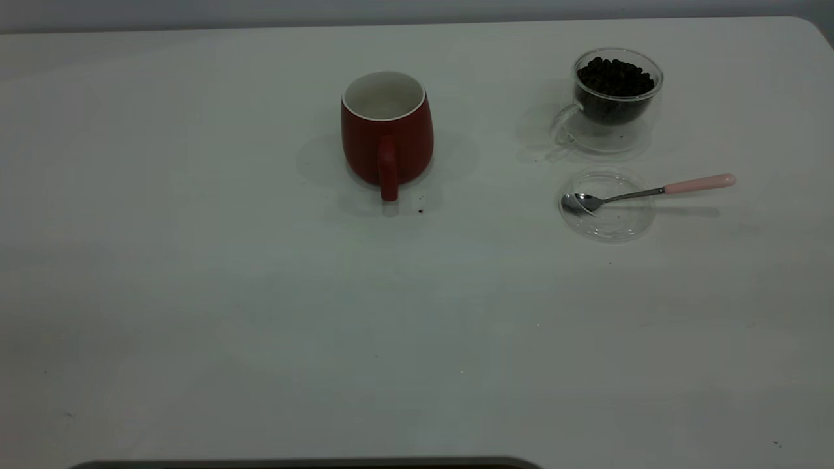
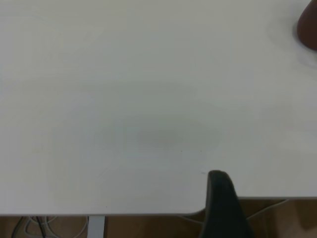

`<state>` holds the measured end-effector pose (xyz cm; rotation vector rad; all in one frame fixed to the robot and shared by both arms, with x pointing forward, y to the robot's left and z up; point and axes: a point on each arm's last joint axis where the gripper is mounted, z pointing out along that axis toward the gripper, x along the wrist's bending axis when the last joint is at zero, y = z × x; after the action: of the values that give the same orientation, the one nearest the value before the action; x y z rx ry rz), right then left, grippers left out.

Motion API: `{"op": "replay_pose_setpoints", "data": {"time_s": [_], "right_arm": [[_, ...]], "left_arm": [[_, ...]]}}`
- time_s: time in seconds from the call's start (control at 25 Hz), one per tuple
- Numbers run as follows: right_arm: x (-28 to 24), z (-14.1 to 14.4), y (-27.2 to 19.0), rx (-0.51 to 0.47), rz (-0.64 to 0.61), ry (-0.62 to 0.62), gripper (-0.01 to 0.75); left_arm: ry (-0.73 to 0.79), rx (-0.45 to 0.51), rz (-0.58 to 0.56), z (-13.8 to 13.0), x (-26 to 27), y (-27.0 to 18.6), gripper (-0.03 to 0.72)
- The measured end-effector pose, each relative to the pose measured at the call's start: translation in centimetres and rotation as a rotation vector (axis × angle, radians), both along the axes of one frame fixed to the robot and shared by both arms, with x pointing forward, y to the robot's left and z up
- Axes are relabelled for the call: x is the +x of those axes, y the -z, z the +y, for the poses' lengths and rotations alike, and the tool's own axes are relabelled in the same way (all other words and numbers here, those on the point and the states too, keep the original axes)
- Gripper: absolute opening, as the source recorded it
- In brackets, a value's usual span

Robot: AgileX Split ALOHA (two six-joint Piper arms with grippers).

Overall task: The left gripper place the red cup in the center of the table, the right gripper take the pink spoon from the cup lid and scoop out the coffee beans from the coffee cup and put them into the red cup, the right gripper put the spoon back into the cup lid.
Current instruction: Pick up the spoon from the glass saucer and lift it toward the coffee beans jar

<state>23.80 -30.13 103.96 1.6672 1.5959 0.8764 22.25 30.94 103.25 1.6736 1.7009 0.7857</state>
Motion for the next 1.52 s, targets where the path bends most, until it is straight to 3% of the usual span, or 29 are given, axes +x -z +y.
{"op": "replay_pose_setpoints", "data": {"time_s": [0.24,0.4,0.84,1.2,1.52], "right_arm": [[0.0,0.2,0.0,0.013,-0.002,-0.012,0.587],[1.0,1.1,-0.8,0.111,-0.002,-0.074,0.587],[11.5,2.7,-0.2,0.293,0.213,-0.113,0.587],[20.8,2.5,6.3,0.255,0.381,-0.064,0.587],[29.8,2.5,12.0,0.149,0.551,-0.148,0.587]], "left_arm": [[0.0,0.0,0.0,0.0,0.0,0.0,0.519],[0.0,0.0,0.0,0.0,0.0,0.0,0.519],[0.0,0.0,0.0,0.0,0.0,0.0,0.519],[0.0,0.0,0.0,0.0,0.0,0.0,0.519],[0.001,0.001,0.0,0.0,0.0,0.0,0.519]]}}
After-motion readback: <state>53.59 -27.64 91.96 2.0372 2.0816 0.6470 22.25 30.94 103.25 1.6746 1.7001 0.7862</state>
